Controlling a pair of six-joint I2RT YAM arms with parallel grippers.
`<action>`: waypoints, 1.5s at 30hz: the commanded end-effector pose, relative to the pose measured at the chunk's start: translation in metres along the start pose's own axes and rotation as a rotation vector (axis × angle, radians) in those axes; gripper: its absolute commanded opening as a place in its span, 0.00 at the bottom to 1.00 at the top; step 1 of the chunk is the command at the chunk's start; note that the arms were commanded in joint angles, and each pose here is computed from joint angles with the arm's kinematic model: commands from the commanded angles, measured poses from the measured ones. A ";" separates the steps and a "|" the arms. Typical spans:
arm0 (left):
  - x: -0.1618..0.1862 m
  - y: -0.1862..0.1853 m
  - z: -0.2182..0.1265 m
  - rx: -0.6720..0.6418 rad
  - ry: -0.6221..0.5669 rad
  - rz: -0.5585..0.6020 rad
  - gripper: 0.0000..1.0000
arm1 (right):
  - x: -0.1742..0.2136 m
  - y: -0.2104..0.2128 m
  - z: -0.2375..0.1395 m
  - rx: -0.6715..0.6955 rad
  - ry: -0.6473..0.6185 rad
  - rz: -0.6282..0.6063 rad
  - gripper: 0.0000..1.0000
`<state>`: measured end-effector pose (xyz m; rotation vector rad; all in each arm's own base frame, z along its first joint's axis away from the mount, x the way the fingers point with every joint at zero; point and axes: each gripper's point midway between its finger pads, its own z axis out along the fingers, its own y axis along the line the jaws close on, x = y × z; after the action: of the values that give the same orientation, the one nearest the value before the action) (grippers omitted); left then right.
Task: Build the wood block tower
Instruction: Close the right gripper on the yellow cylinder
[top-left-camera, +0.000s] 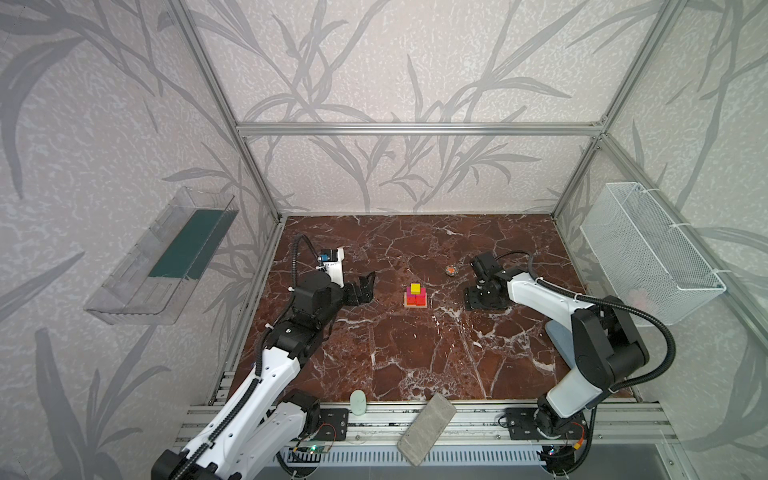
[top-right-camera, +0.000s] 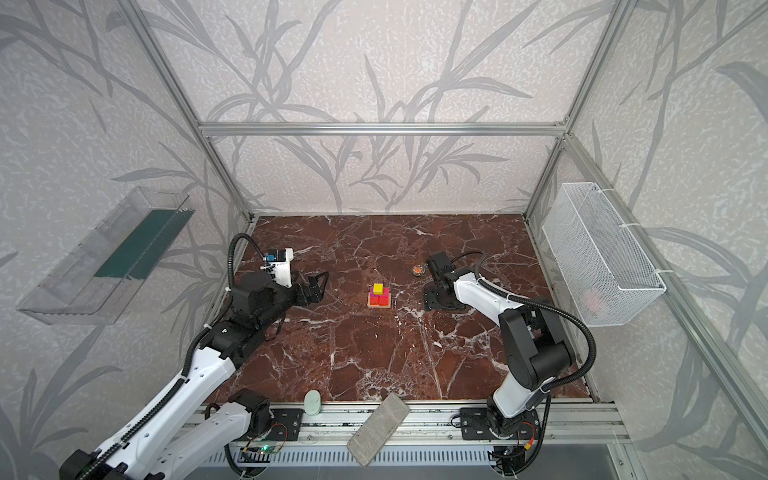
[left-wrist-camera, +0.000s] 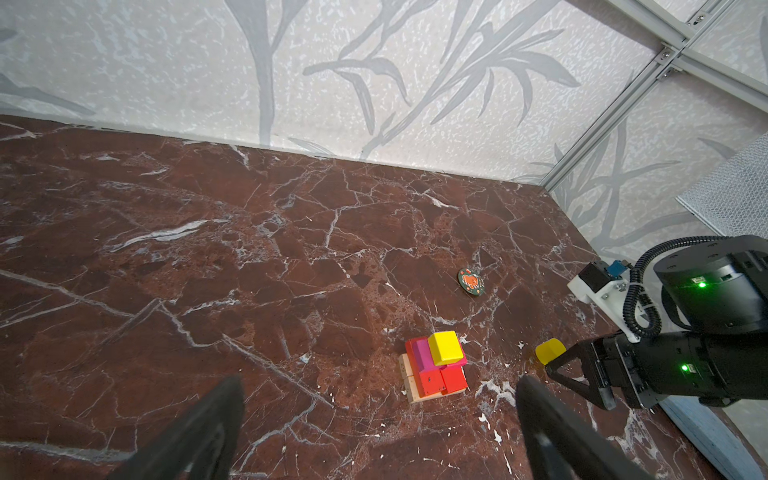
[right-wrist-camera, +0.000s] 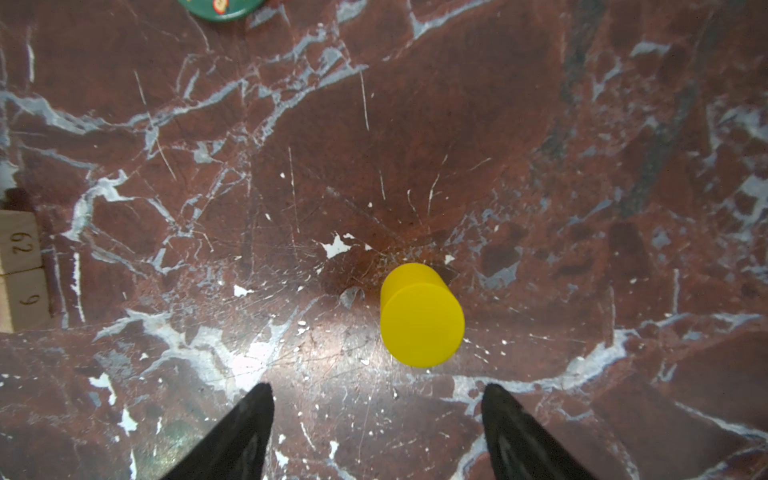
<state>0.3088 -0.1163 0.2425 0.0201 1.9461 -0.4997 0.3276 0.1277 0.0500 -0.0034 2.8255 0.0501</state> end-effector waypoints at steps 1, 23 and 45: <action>-0.006 0.001 -0.003 -0.007 -0.019 0.017 0.99 | -0.012 -0.002 -0.003 0.007 -0.031 0.023 0.76; -0.005 0.002 -0.004 -0.017 -0.018 0.021 0.99 | -0.023 -0.008 0.005 0.003 -0.036 0.063 0.56; -0.006 0.003 -0.005 -0.020 -0.021 0.025 0.99 | -0.021 -0.013 0.017 0.031 0.000 0.070 0.43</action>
<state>0.3079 -0.1140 0.2434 0.0206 1.9435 -0.4846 0.3484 0.1179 0.0384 0.0876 2.8217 0.0419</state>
